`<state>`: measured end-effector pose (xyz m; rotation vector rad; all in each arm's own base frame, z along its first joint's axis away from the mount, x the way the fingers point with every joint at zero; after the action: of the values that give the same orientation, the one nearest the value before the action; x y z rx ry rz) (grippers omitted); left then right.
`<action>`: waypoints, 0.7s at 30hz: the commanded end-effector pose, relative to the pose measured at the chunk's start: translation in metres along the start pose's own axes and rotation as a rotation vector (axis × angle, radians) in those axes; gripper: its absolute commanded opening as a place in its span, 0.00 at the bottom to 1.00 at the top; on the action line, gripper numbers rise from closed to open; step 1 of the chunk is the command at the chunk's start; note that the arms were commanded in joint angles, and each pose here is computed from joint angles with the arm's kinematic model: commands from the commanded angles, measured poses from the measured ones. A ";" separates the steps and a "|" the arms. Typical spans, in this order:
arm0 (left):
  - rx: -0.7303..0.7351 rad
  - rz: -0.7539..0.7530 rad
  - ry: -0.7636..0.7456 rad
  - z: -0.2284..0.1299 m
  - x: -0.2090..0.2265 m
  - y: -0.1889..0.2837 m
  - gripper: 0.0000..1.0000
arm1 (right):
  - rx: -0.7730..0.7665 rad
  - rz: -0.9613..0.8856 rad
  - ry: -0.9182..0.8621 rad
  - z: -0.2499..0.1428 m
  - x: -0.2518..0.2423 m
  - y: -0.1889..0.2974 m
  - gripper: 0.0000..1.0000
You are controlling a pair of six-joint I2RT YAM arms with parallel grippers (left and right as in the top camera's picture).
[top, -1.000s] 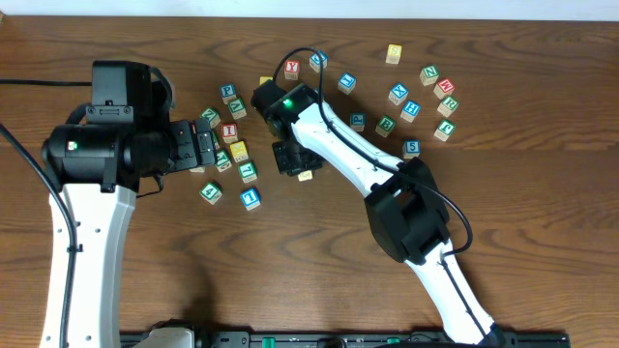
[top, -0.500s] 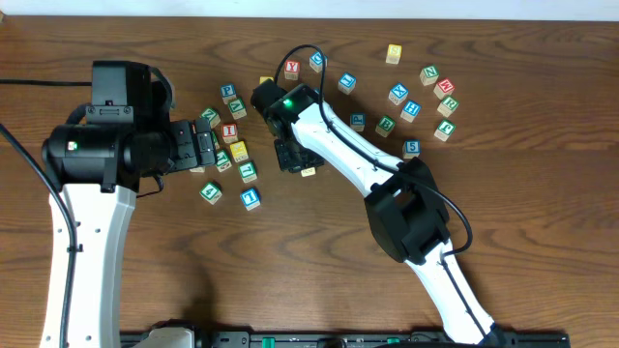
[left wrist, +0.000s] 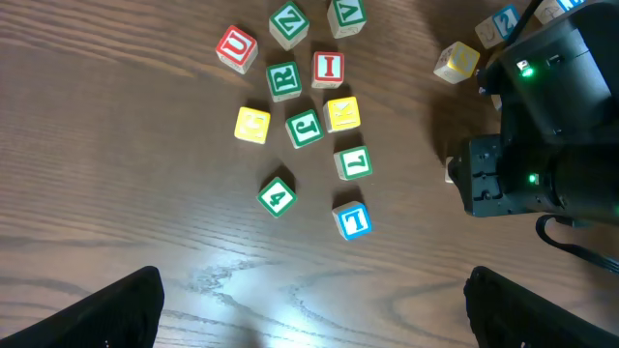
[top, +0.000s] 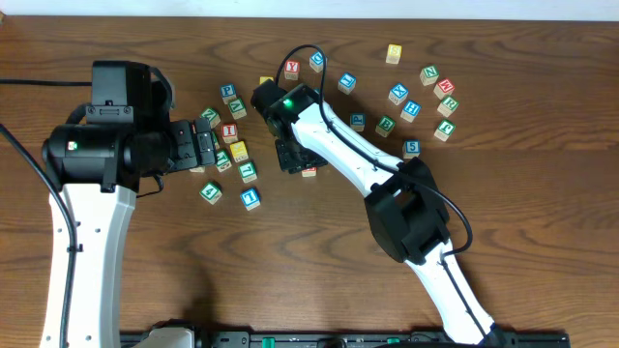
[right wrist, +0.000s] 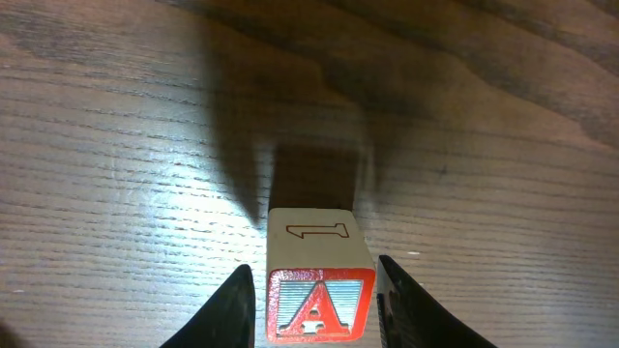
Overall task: Spell out AI2
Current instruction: 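Lower the A block onto the table center and open the right gripper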
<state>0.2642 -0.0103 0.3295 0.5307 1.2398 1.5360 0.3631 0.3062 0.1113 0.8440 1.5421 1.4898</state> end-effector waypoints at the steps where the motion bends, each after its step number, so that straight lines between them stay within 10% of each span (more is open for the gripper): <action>1: -0.020 0.003 0.012 0.002 0.001 0.005 0.98 | 0.018 -0.022 -0.006 0.000 0.000 -0.010 0.34; 21: -0.020 0.002 0.012 0.002 0.001 0.005 0.98 | -0.270 0.023 -0.149 0.004 -0.112 0.123 0.42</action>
<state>0.2642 -0.0103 0.3295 0.5303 1.2395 1.5360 0.4033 0.2388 0.2071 0.8342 1.2816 1.5395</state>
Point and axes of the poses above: each gripper's point midway between its finger pads, its own y axis back along the fingers, its own x axis along the line the jaws close on, z = x × y, the point moved 9 cm from there along y, back along the fingers, and after that the axes turned 15 degrees about y, right-handed, at the moved point
